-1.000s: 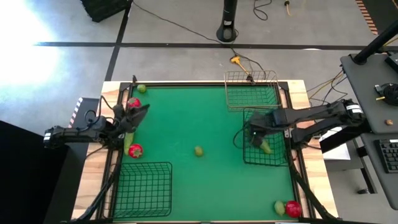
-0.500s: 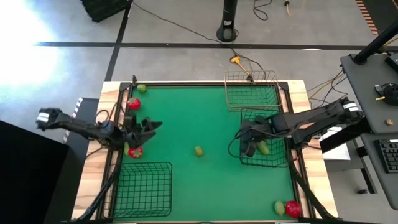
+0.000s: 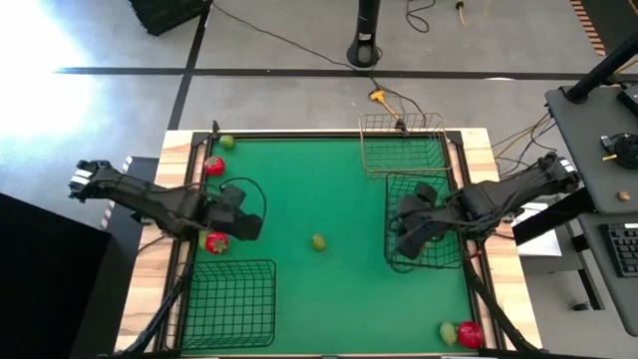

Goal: Sort produce into baskets
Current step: Put the cucumber into the top black wire basket

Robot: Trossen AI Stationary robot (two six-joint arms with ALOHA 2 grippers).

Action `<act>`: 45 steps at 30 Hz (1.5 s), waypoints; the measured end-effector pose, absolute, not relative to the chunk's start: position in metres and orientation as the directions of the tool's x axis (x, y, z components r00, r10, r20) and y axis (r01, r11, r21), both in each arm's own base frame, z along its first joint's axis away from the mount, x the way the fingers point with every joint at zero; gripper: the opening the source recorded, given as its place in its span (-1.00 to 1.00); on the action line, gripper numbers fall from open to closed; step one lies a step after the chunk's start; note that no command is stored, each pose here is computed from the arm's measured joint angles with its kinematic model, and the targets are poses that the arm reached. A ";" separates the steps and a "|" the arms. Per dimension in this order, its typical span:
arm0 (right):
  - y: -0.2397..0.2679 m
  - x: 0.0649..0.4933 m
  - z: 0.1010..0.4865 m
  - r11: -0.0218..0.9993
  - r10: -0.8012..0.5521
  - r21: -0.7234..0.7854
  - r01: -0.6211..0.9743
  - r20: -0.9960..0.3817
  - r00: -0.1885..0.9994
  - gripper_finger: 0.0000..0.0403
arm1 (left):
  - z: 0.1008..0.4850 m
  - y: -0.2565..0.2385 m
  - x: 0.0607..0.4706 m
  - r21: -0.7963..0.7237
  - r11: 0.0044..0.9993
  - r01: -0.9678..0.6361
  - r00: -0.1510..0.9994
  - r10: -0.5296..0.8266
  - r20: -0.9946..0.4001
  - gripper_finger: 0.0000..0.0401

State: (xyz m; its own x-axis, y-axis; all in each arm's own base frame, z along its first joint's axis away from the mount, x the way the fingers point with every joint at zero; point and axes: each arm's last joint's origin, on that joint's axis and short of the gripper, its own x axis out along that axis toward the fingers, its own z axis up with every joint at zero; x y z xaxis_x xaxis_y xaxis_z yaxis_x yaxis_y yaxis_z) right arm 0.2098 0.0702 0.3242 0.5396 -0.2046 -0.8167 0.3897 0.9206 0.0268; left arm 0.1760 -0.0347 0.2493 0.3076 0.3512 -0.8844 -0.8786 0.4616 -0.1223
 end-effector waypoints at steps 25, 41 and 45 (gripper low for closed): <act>0.111 0.183 0.282 0.962 -0.196 -0.069 0.262 -0.846 0.495 0.11 | 0.185 0.133 0.177 0.392 0.308 -0.867 -0.462 -0.198 -0.865 0.73; 0.105 0.173 0.246 0.938 -0.279 -0.152 0.311 -0.864 0.419 0.11 | 0.119 0.155 0.152 0.352 0.378 -0.856 -0.511 -0.511 -0.692 0.72; 0.107 0.176 0.256 0.944 -0.278 -0.154 0.292 -0.849 0.450 0.11 | 0.106 0.153 0.137 0.352 0.347 -0.869 -0.492 -0.532 -0.690 0.72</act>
